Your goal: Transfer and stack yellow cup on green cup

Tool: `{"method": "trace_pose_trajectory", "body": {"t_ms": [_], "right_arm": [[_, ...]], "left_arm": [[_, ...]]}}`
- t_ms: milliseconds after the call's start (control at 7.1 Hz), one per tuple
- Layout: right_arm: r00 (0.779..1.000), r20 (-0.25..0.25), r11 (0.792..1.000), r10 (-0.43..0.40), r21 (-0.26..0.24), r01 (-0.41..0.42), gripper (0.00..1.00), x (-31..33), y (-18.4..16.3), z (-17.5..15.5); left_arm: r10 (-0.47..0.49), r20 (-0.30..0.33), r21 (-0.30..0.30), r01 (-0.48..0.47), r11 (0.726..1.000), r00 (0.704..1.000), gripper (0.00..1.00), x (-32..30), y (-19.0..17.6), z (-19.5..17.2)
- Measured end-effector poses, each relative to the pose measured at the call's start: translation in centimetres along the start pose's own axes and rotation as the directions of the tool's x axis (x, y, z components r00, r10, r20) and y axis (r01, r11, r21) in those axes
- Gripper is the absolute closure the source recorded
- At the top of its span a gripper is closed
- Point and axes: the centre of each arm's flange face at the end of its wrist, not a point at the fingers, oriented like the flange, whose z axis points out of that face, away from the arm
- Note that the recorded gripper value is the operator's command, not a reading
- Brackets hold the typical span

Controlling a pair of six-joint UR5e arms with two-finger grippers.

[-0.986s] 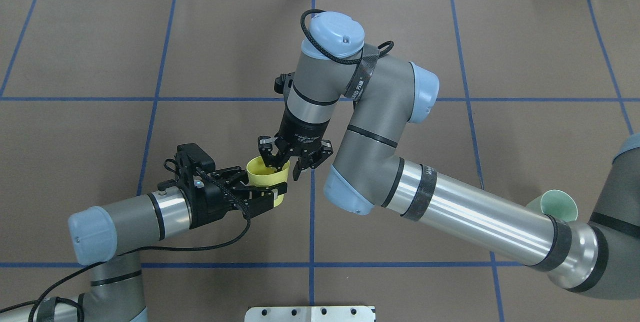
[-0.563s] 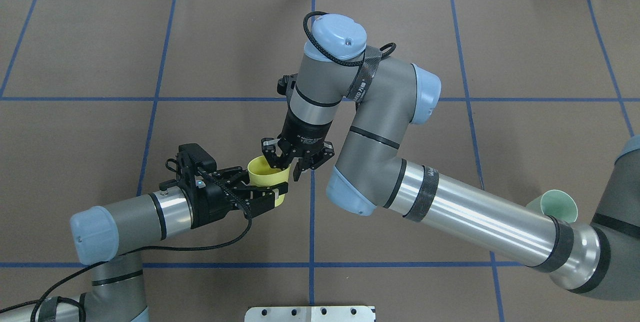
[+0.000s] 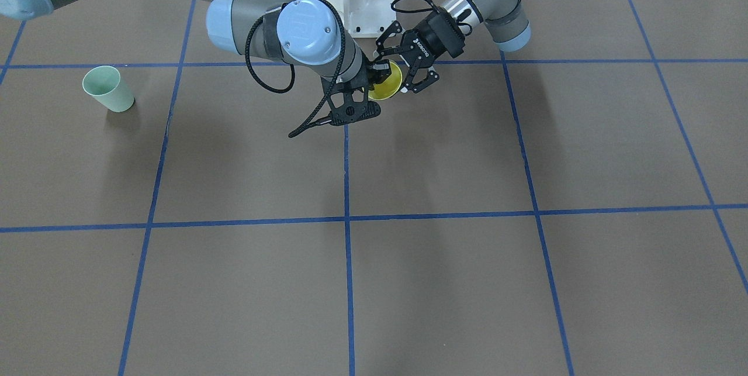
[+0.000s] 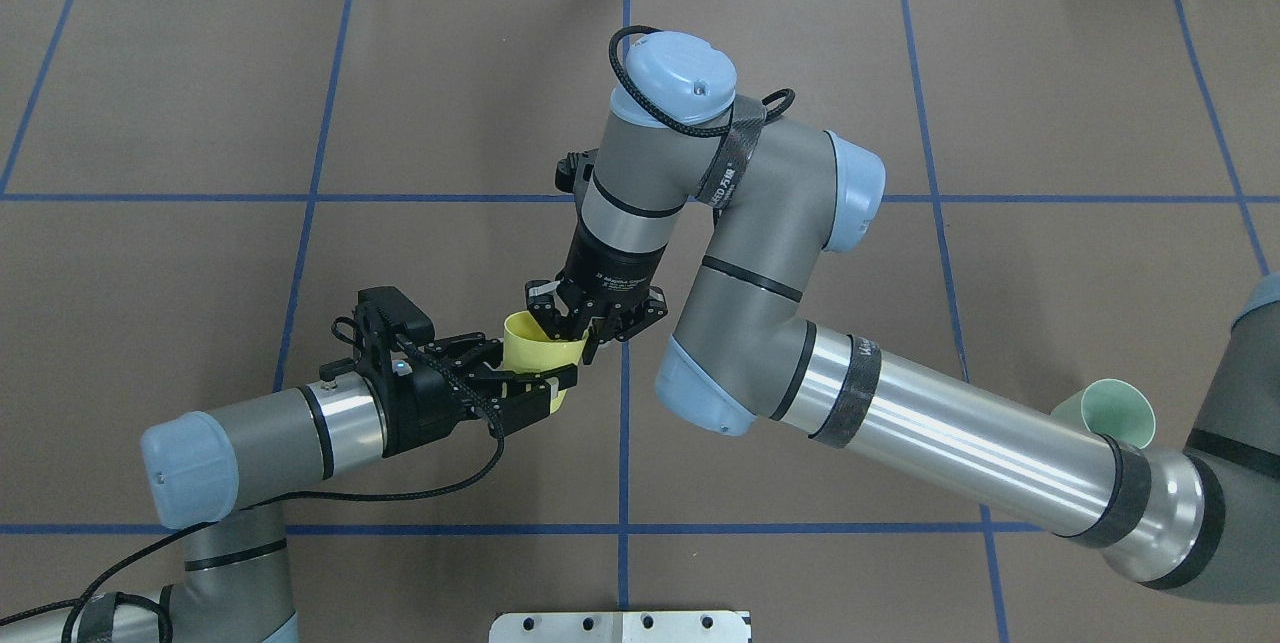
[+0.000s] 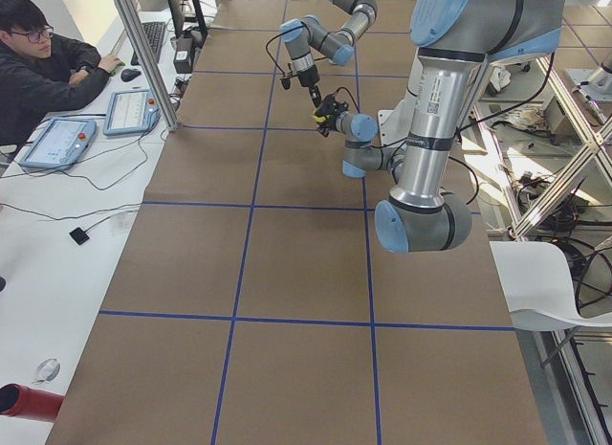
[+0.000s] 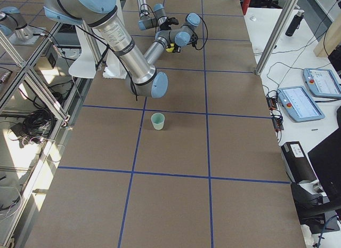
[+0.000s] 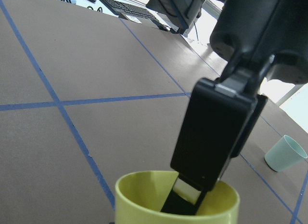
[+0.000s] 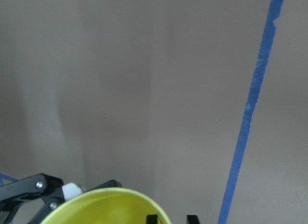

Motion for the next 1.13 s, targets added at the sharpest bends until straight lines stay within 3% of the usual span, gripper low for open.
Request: {"method": "trace_pose_trajectory", "body": {"t_ms": [141,282,1127], "right_arm": [[1.000,-0.001,1.000,-0.001,0.001,0.001,0.94,0.0,0.1,0.0],[1.000,-0.003,1.000,-0.004,0.006,0.004,1.00,0.0,0.2,0.1],[1.000,-0.003,0.999,-0.021,0.034,0.021,1.00,1.5,1.2,-0.4]], "left_arm": [[0.000,0.000,-0.001,0.000,1.000,1.000,0.26,0.0,0.0,0.0],[-0.001,0.000,-0.001,0.001,1.000,1.000,0.00,0.0,0.1,0.0],[-0.003,-0.003,0.004,0.003,1.000,1.000,0.00,0.1,-0.2,-0.1]]}}
